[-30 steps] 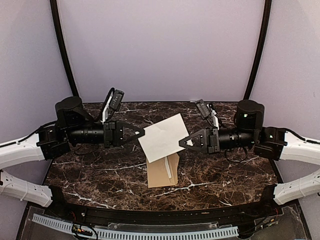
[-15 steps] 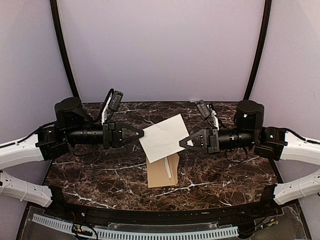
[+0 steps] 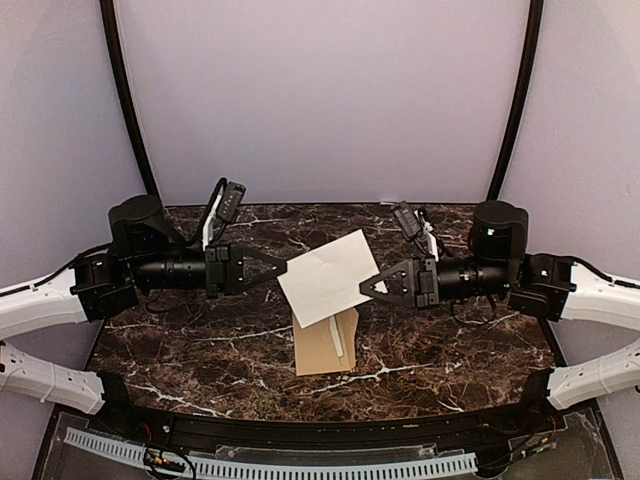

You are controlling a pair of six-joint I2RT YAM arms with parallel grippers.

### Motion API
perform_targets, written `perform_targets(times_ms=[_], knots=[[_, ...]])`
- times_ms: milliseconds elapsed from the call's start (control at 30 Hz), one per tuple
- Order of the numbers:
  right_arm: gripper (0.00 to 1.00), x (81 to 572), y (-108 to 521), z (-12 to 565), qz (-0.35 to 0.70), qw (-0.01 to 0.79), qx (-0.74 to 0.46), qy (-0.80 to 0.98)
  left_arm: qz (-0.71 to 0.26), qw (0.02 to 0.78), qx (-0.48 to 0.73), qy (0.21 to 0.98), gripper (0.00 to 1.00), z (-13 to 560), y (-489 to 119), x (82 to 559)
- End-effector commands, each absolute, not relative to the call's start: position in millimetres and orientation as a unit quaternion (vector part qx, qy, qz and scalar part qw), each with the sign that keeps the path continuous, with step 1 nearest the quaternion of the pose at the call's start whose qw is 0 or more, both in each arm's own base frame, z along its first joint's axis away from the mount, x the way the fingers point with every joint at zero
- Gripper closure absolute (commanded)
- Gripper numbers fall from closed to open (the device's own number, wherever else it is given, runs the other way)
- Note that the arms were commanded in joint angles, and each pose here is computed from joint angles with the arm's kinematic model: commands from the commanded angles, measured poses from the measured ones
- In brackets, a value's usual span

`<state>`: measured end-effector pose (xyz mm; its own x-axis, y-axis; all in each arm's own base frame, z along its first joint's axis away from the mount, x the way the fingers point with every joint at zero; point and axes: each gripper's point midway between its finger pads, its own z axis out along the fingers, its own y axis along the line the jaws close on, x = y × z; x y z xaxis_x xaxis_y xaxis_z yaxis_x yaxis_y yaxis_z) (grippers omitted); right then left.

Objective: Place the letter into the envelope and seal it
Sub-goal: Fold the letter.

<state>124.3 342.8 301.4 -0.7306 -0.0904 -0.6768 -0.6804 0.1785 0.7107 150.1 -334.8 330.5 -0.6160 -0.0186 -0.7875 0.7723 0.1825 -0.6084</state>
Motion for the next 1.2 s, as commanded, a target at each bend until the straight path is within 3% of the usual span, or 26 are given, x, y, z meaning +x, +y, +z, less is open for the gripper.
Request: perform_targets(times_ms=[0,33,67,133,200,267,500,800,967,1167], knots=[[1.00,122,341,325,0.592,0.279,-0.276,0.704,-0.576,0.345,0.278,0.687,0.91,331,-330,148],[1.00,122,341,326,0.591,0.278,-0.276,0.705,-0.573,0.348,0.279,0.687,0.80,332,-329,148],[1.00,122,341,327,0.591,0.280,-0.278,0.703,-0.568,0.345,0.280,0.693,0.57,329,-329,149],[1.00,121,342,327,0.592,0.279,-0.280,0.702,-0.555,0.343,0.286,0.702,0.35,328,-328,150],[1.00,120,342,327,0.593,0.275,-0.285,0.701,-0.533,0.340,0.296,0.716,0.25,326,-327,153],[1.00,118,343,318,0.588,0.259,-0.288,0.710,-0.513,0.343,0.307,0.725,0.21,329,-326,157],[1.00,112,349,313,0.595,0.235,-0.300,0.707,-0.474,0.328,0.351,0.738,0.17,323,-337,165],[1.00,105,355,306,0.598,0.215,-0.310,0.707,-0.514,0.268,0.401,0.710,0.16,320,-359,146],[1.00,104,361,303,0.601,0.207,-0.315,0.705,-0.518,0.257,0.410,0.706,0.10,319,-362,141],[1.00,104,367,301,0.600,0.202,-0.322,0.704,-0.520,0.244,0.416,0.705,0.25,314,-364,138]])
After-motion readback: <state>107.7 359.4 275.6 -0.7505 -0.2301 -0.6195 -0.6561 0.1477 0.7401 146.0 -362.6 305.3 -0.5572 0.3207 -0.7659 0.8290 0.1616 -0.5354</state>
